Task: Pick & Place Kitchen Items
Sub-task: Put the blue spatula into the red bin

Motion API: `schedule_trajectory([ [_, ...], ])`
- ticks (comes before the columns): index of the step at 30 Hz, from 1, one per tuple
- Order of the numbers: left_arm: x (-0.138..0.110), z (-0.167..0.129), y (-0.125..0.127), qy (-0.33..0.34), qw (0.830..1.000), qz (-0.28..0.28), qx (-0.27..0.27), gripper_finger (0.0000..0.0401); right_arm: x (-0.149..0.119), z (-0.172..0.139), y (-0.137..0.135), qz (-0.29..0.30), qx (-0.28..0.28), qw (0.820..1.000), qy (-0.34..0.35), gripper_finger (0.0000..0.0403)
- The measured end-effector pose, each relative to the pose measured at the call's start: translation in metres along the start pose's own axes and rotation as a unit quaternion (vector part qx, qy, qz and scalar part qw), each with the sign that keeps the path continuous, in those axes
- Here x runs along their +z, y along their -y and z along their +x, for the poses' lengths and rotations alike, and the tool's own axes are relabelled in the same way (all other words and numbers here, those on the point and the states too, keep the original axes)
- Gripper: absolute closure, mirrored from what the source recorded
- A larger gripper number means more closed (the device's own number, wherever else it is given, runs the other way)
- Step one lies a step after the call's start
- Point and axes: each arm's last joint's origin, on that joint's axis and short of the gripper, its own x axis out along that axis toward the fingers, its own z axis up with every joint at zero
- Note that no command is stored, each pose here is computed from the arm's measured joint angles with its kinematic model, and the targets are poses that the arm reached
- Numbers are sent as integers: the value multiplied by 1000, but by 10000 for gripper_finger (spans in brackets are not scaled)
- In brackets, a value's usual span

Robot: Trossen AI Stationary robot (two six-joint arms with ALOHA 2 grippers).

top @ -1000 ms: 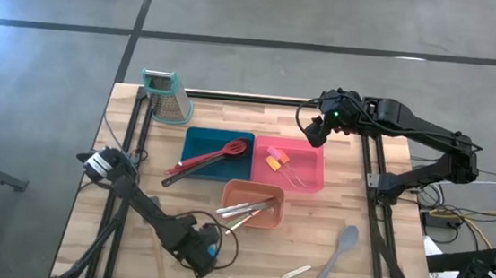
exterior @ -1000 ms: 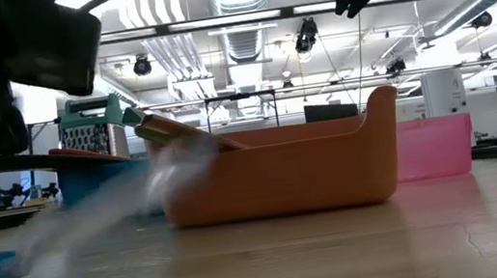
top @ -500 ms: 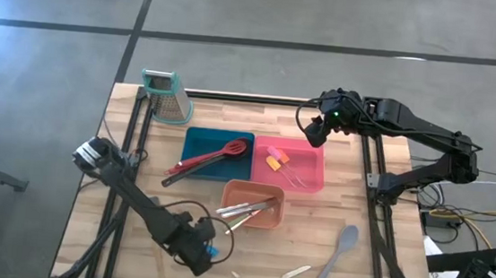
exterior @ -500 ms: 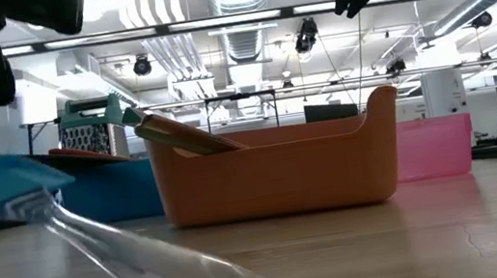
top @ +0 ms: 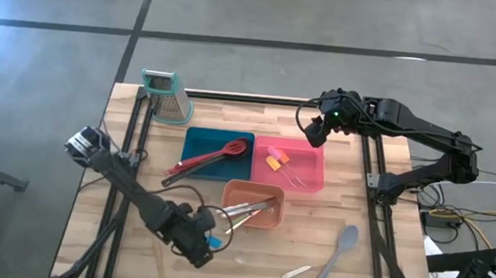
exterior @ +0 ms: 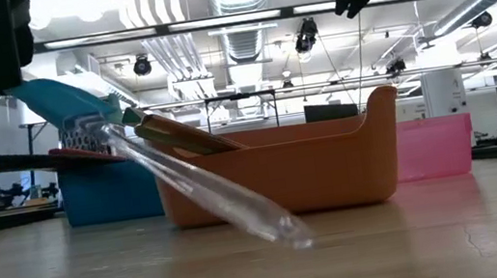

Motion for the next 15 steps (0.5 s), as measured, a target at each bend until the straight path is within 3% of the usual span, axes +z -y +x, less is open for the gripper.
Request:
schedule_trajectory([
  [15, 6, 1, -3, -9, 1000, 9, 5, 401, -2, 1, -2, -7, 32, 999, -18, 216],
])
